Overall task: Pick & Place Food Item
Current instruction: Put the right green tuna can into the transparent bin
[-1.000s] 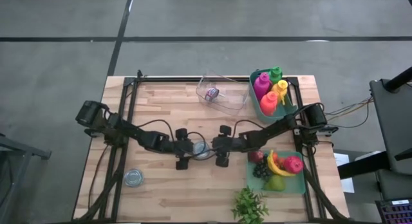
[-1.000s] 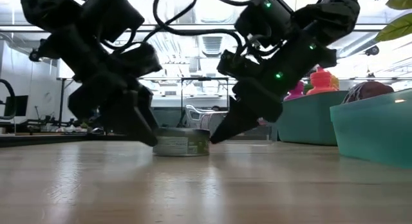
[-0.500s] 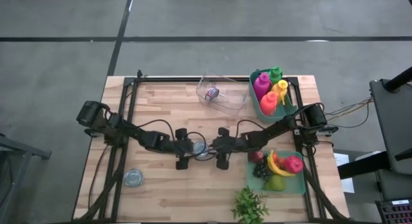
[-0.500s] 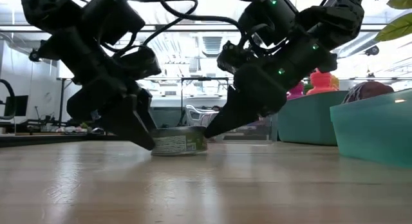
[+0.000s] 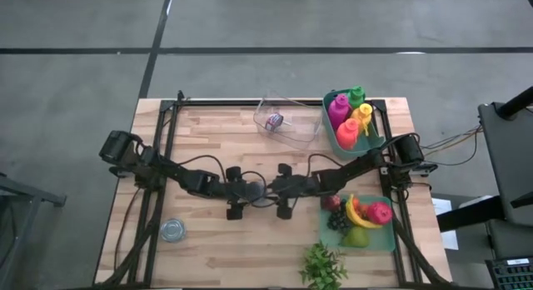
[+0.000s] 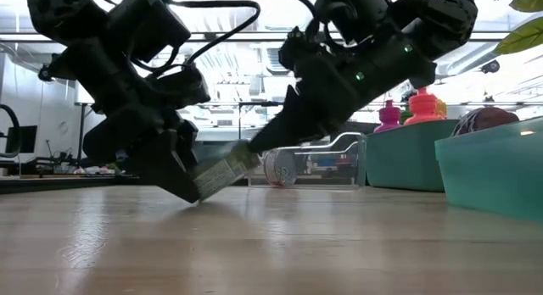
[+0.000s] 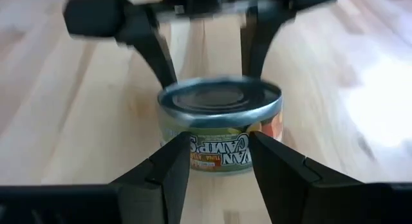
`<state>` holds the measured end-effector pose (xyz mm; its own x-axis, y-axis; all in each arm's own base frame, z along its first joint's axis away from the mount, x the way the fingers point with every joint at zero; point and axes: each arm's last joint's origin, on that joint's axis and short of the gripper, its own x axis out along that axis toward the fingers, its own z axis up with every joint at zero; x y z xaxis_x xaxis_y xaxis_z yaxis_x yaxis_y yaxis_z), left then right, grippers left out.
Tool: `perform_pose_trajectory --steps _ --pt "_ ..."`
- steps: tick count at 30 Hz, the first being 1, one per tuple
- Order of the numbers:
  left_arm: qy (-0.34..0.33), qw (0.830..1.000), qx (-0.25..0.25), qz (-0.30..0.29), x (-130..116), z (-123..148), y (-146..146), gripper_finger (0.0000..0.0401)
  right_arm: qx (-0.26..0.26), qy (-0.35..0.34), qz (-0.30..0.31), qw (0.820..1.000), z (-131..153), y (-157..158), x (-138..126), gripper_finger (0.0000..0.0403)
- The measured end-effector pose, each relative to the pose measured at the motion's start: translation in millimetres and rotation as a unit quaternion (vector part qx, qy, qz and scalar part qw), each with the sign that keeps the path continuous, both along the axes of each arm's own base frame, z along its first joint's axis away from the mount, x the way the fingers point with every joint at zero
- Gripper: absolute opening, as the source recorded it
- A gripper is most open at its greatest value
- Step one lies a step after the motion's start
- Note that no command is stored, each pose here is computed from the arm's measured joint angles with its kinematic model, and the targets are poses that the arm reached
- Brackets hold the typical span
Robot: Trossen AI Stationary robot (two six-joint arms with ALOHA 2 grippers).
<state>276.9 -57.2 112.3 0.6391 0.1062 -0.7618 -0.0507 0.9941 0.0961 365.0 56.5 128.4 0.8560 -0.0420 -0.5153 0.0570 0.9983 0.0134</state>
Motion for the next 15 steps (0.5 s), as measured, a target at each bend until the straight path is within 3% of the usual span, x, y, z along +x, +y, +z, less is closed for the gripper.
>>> perform_pose_trajectory --steps 8,15 --pt "-0.001 1.000 -0.005 0.001 0 0 0 0.0289 -0.005 -0.035 0.008 0.999 7 1 4 0.0157" --pt "0.000 0.996 -0.081 0.026 0 0 -3 0.0289 -0.002 -0.044 0.013 0.999 12 2 8 0.0157"
